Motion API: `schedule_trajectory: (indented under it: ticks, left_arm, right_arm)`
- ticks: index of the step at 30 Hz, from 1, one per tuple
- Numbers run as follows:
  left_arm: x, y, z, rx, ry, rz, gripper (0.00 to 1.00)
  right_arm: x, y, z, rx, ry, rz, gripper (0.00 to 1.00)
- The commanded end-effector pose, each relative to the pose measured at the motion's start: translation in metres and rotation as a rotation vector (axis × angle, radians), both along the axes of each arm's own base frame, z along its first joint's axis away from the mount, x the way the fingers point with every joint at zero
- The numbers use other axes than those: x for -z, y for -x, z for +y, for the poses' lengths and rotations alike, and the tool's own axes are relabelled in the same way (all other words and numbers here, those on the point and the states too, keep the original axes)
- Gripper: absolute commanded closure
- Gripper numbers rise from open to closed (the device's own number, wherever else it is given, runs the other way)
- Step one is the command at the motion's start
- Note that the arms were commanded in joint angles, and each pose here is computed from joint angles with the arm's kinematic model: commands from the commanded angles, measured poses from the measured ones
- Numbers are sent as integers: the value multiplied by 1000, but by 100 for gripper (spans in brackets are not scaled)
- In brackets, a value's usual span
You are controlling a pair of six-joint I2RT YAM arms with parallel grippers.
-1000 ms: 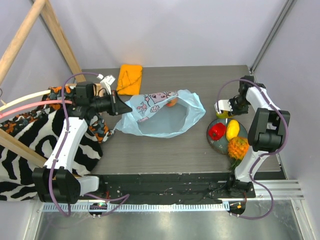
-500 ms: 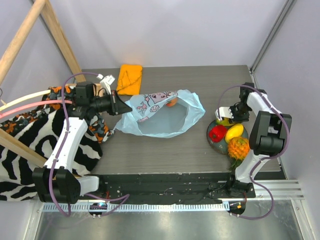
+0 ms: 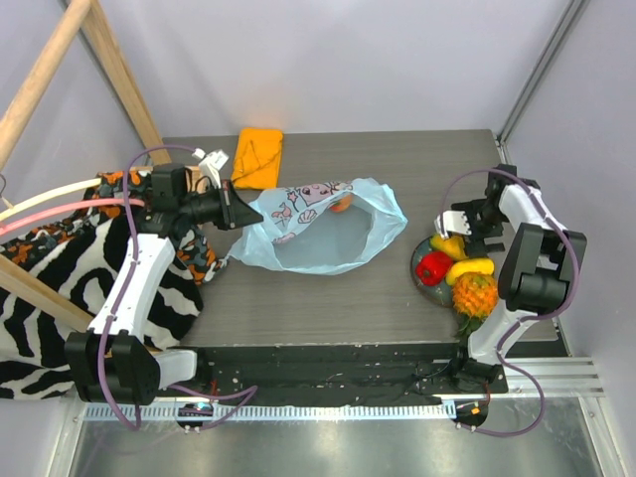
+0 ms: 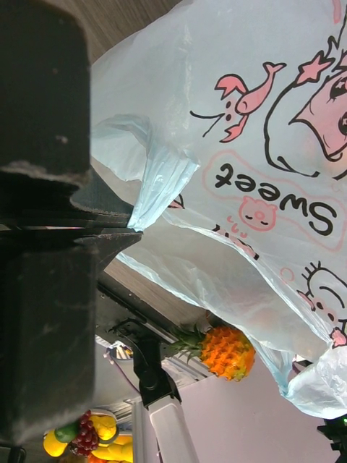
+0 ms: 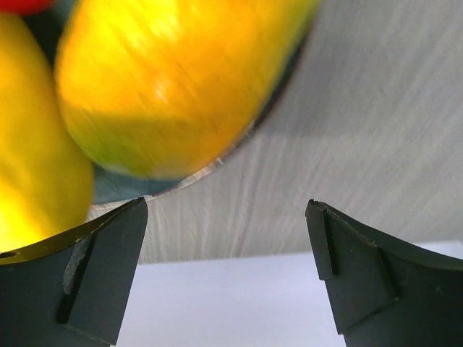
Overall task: Take the fake fruits out of the plastic bag
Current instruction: Place the fake fruit on the plate, then adjust the fake fruit on the plate.
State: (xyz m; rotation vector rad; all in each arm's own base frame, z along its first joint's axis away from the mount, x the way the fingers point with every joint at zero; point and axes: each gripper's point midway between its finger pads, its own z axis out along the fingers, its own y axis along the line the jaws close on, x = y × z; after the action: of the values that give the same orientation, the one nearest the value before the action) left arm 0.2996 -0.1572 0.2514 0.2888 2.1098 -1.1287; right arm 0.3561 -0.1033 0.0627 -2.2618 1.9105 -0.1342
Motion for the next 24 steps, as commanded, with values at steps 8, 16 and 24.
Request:
schedule_trajectory:
  ticks: [8, 16, 24]
  left_arm:
    - [-22, -8, -7, 25, 62, -61, 100]
    - [-30, -12, -15, 42, 84, -85, 100]
    - [-38, -25, -26, 67, 106, -97, 100]
  right_arm:
    - [-120, -60, -31, -139, 52, -356, 0]
    - [-220, -38, 29, 281, -374, -596, 0]
    - [-237, 28, 64, 1043, -702, -493, 0]
